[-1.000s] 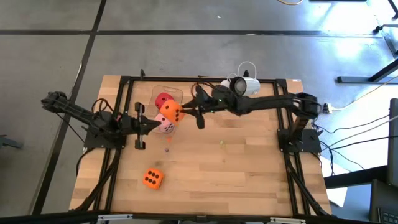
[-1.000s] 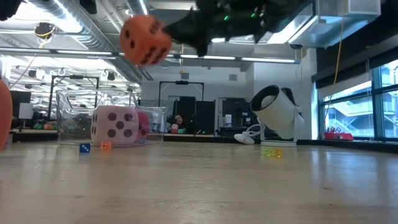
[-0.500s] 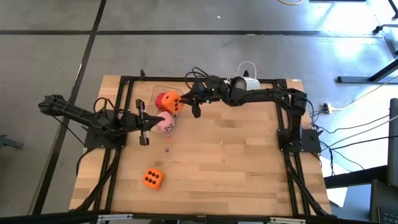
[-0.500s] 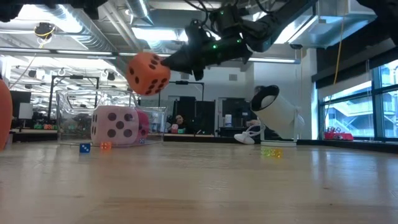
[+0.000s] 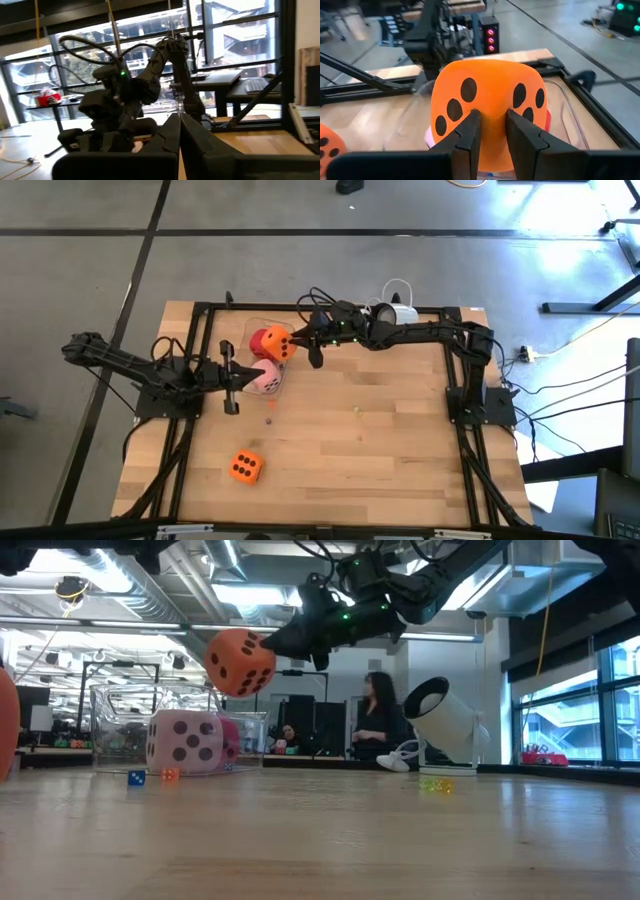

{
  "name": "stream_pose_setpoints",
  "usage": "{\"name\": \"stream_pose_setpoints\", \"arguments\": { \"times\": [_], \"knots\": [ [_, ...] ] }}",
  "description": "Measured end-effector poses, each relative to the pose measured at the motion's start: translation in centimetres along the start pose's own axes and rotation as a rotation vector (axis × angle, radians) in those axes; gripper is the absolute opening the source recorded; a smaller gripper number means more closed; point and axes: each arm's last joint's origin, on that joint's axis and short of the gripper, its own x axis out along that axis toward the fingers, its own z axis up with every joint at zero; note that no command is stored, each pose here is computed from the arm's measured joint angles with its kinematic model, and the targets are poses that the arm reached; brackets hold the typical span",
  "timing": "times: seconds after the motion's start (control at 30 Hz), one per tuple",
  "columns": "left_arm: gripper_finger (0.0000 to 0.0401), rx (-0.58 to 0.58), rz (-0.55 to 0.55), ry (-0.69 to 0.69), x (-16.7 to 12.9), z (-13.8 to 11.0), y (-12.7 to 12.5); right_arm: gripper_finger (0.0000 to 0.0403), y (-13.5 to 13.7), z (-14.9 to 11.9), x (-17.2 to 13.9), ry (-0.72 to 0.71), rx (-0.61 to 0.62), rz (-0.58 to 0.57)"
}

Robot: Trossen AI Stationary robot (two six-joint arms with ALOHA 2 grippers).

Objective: Pick & Place Dice
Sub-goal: Put the large orange die into the transparent bin

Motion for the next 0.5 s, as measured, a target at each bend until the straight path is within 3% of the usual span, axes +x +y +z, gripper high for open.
{"name": "stream_pose_setpoints", "arguments": {
  "times": [0.5],
  "knots": [
    [0.0004,-0.021,-0.039,-0.009,-0.01,0.03,-0.12,0.0081,-0.28,-0.52,0.02,0.046,0.029,-0.100]
  ]
}}
